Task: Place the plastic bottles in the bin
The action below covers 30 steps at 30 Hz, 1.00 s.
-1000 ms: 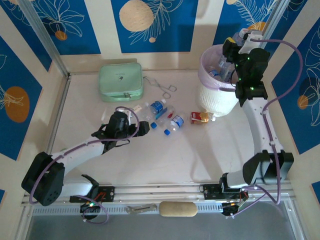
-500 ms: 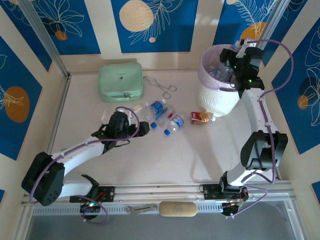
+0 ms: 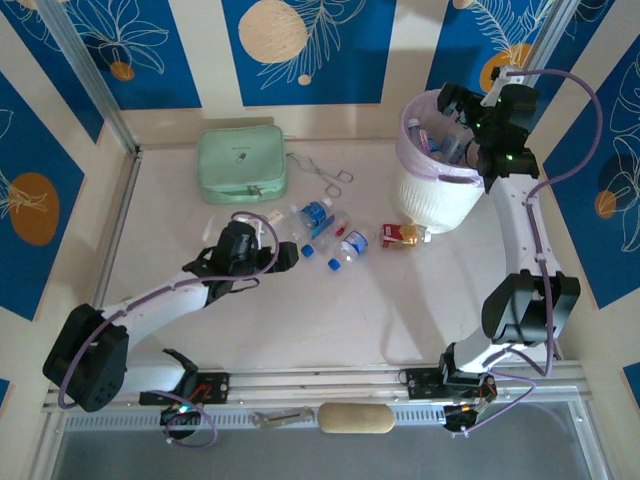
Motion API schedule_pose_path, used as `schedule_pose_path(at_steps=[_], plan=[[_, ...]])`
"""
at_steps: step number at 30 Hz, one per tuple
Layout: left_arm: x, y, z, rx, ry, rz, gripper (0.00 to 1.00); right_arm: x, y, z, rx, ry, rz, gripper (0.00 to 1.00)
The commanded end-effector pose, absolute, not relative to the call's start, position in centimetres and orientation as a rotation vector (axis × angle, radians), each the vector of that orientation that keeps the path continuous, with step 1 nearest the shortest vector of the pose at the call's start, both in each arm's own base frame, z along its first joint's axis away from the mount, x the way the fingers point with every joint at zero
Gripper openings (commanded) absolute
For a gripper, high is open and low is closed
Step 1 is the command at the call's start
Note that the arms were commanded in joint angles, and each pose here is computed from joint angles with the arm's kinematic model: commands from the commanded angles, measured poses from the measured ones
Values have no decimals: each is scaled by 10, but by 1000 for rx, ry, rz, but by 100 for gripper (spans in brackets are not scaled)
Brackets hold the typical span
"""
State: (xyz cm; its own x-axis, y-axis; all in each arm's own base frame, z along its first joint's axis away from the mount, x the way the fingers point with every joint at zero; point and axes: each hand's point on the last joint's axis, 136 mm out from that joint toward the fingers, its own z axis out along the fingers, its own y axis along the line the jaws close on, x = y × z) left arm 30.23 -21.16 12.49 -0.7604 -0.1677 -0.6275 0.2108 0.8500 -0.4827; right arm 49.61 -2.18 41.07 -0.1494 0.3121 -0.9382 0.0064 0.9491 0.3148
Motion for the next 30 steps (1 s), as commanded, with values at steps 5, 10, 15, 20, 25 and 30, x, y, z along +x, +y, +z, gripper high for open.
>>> schedule_pose_path(at_steps=[5, 10, 15, 20, 25, 30], plan=[[340, -189, 161, -32, 2223, -663, 99, 438, 36, 443, 90, 1625, 368, 99], [365, -179, 161, -38, 2223, -642, 99, 410, 89, 407, -4, 1689, 476, 99], [389, -166, 152, 28, 2273, -522, 99, 382, 132, 349, -43, 1807, 576, 99], [411, -157, 136, 121, 2349, -398, 99, 358, 156, 289, 22, 1912, 709, 99], [426, -154, 111, 195, 2428, -342, 99, 349, 167, 261, 76, 1956, 792, 99], [423, -153, 86, 236, 2536, -317, 99, 350, 168, 259, 52, 1991, 746, 99]])
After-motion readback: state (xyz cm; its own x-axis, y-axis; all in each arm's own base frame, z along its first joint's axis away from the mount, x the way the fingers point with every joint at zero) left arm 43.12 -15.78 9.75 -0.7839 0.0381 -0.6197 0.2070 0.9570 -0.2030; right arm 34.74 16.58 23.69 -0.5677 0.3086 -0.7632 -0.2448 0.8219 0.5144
